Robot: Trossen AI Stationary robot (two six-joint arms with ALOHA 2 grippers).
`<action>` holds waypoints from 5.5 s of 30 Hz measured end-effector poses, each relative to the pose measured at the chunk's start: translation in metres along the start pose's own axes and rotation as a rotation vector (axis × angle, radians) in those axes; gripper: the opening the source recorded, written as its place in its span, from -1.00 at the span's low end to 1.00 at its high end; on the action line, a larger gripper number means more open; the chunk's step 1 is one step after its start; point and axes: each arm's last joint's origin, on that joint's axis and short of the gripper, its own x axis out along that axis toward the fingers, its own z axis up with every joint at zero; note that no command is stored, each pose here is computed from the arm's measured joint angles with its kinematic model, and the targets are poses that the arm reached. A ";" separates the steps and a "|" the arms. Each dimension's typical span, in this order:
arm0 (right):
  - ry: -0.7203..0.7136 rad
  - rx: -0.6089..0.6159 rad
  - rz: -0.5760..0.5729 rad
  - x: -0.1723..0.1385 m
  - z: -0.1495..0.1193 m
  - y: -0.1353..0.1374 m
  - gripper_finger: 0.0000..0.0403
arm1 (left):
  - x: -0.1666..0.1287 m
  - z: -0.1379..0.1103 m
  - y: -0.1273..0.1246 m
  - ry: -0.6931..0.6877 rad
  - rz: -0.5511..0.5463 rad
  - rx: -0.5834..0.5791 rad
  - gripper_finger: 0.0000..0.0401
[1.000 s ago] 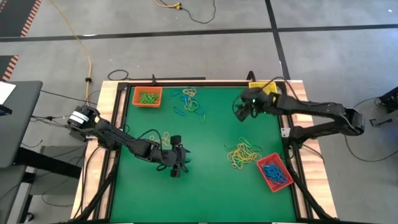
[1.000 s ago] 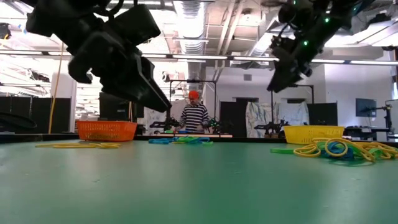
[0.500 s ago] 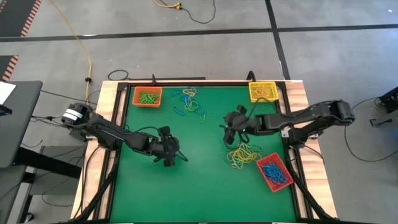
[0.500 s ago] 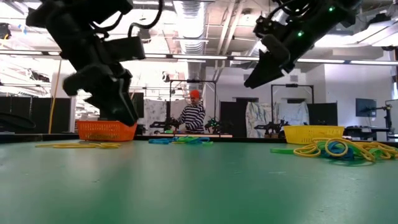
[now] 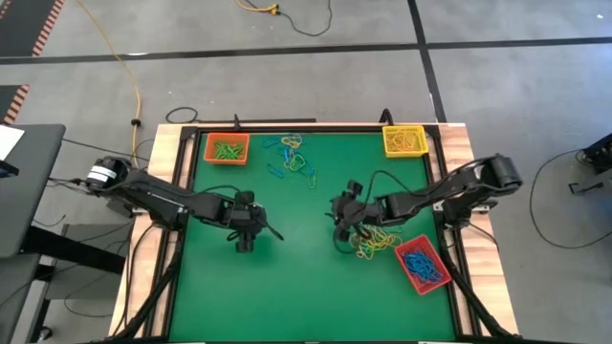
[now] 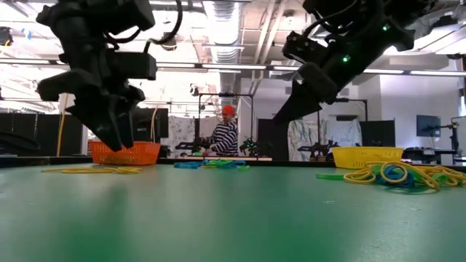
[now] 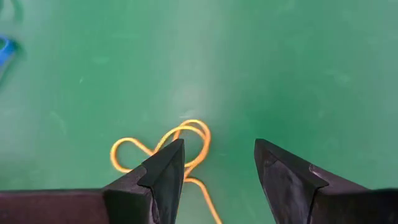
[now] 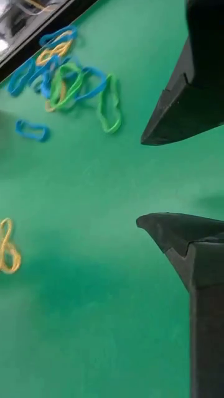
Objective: Sort rubber bands into baskets
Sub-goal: Put the yellow rubber band into the yellow bin
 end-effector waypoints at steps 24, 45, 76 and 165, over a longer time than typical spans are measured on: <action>-0.048 -0.020 0.028 -0.004 0.004 0.007 0.06 | 0.028 -0.011 0.010 0.036 -0.046 -0.052 -0.47; -0.052 -0.010 0.029 -0.004 0.004 0.007 0.06 | 0.031 -0.007 0.025 0.022 -0.138 -0.117 -0.71; -0.133 -0.004 0.098 -0.004 0.013 0.011 0.06 | -0.004 0.047 0.008 -0.215 -0.069 0.013 -1.00; 0.193 0.089 -0.365 -0.065 0.023 -0.103 -0.94 | 0.013 0.023 -0.033 -0.551 -0.228 0.028 -0.02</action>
